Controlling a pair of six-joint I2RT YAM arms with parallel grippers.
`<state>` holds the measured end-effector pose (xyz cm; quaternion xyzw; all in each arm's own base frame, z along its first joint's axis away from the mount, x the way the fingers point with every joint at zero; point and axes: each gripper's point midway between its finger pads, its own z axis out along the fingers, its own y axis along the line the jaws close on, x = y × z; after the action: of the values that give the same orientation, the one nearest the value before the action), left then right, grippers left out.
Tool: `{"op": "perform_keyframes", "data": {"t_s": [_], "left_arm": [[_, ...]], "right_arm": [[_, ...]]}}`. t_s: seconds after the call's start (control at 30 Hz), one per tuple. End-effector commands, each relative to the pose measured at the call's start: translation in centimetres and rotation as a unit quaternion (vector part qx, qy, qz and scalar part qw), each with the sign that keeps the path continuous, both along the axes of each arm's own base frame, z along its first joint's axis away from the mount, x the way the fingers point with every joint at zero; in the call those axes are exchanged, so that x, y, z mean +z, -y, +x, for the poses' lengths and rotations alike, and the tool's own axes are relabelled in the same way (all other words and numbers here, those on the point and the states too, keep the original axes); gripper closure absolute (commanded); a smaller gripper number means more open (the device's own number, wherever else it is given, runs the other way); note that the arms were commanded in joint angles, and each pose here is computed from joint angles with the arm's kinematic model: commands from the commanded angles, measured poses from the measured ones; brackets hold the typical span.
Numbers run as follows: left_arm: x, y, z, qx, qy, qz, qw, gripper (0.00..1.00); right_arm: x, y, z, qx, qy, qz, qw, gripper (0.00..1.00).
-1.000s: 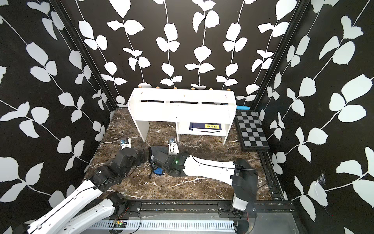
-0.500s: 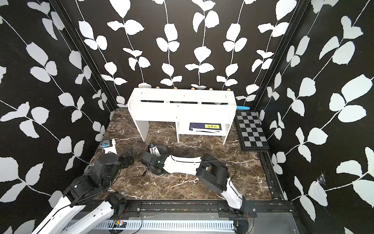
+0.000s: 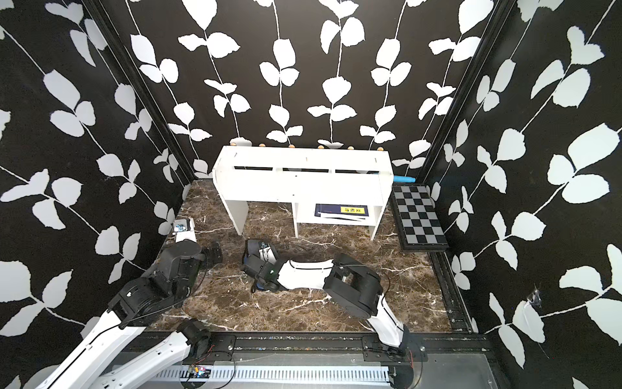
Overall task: Wipe the bookshelf clean with a cloth
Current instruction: Pick up the cleaning item at the center of the board, then hold the shelf at the center of the board.
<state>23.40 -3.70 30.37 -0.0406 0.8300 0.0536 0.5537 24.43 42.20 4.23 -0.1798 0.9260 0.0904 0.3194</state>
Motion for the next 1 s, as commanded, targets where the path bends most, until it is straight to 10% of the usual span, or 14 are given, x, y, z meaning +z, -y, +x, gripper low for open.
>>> {"op": "perform_keyframes", "data": {"t_s": [0.0, 0.2, 0.5, 0.77, 0.97], "left_arm": [[5.9, 0.5, 1.7, -0.019, 0.066, -0.016, 0.998, 0.02], [10.6, 2.3, 6.8, -0.069, 0.089, -0.05, 0.992, 0.02], [7.0, 2.4, 15.9, -0.077, 0.067, -0.068, 0.992, 0.01], [4.4, 3.7, 20.3, -0.099, 0.052, -0.078, 0.991, 0.13], [2.8, 4.0, 21.0, -0.103, 0.064, -0.081, 0.989, 0.31]], "right_arm": [[3.5, 1.5, -0.4, -0.01, 0.029, 0.054, 0.998, 1.0], [10.2, 4.7, -1.3, -0.008, 0.099, 0.097, 0.99, 1.0], [18.5, 16.6, -1.7, -0.118, 0.245, 0.095, 0.958, 1.0], [17.6, 21.2, -0.2, -0.149, 0.344, -0.153, 0.914, 1.0], [13.7, 21.3, 0.0, -0.18, 0.325, -0.154, 0.916, 1.0]]}}
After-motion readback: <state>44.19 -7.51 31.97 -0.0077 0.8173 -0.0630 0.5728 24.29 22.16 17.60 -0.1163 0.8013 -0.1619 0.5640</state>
